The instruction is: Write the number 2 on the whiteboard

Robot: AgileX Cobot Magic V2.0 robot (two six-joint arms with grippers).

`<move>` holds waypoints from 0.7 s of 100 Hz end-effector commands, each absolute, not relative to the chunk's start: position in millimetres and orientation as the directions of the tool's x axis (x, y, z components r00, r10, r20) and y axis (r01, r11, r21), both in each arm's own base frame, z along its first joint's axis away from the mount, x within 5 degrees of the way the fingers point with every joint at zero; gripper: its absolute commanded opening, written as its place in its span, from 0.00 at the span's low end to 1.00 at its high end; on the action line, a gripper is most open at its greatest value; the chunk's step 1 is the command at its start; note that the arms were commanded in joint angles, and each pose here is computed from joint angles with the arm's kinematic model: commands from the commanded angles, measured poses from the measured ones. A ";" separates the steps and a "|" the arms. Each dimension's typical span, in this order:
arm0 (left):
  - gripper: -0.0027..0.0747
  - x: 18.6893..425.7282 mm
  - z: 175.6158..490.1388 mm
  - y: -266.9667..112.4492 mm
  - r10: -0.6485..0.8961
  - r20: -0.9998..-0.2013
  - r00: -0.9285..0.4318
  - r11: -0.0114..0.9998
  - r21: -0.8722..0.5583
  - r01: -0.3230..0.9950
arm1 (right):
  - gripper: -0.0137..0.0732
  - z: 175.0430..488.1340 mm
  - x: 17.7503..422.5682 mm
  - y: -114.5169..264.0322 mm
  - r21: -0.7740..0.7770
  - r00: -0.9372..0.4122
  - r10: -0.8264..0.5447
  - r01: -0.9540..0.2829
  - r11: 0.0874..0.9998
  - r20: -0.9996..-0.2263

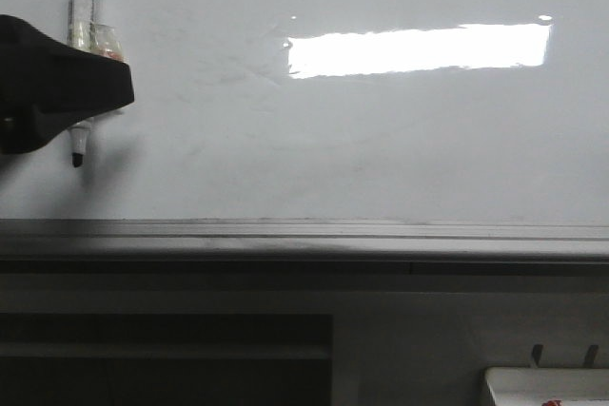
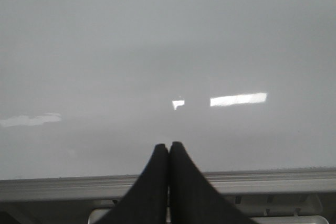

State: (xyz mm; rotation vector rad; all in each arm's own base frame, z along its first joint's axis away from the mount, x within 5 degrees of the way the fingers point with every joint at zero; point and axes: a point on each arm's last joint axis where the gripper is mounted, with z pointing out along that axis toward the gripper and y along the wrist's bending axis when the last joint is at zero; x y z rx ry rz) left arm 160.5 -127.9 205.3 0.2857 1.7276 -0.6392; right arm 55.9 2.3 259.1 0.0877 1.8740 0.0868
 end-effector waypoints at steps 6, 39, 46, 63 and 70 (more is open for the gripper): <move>0.57 169.3 213.7 -135.5 -0.216 -0.952 -0.215 0.810 -0.298 0.505 | 0.09 274.1 59.0 1.6 0.109 -0.217 0.110 0.018 0.994 -0.970; 0.01 166.5 210.0 -138.8 -0.156 -0.960 -0.231 0.798 -0.260 0.544 | 0.09 273.1 58.3 6.7 0.128 -0.240 0.116 -0.035 0.991 -0.964; 0.01 163.0 212.6 -142.0 -0.119 -0.972 -0.203 0.771 -0.219 0.598 | 0.09 279.6 56.5 15.5 0.096 -0.217 0.062 -0.151 0.984 -0.974; 0.01 148.6 222.3 -150.6 -0.011 -0.997 -0.077 0.656 -0.065 0.752 | 0.09 292.2 52.7 37.8 0.009 -0.141 -0.061 -0.449 0.893 -0.988; 0.01 140.7 225.9 -153.9 0.036 -0.999 -0.005 0.588 0.018 0.809 | 0.09 295.4 53.3 47.0 0.041 -0.133 -0.040 -0.558 0.829 -0.990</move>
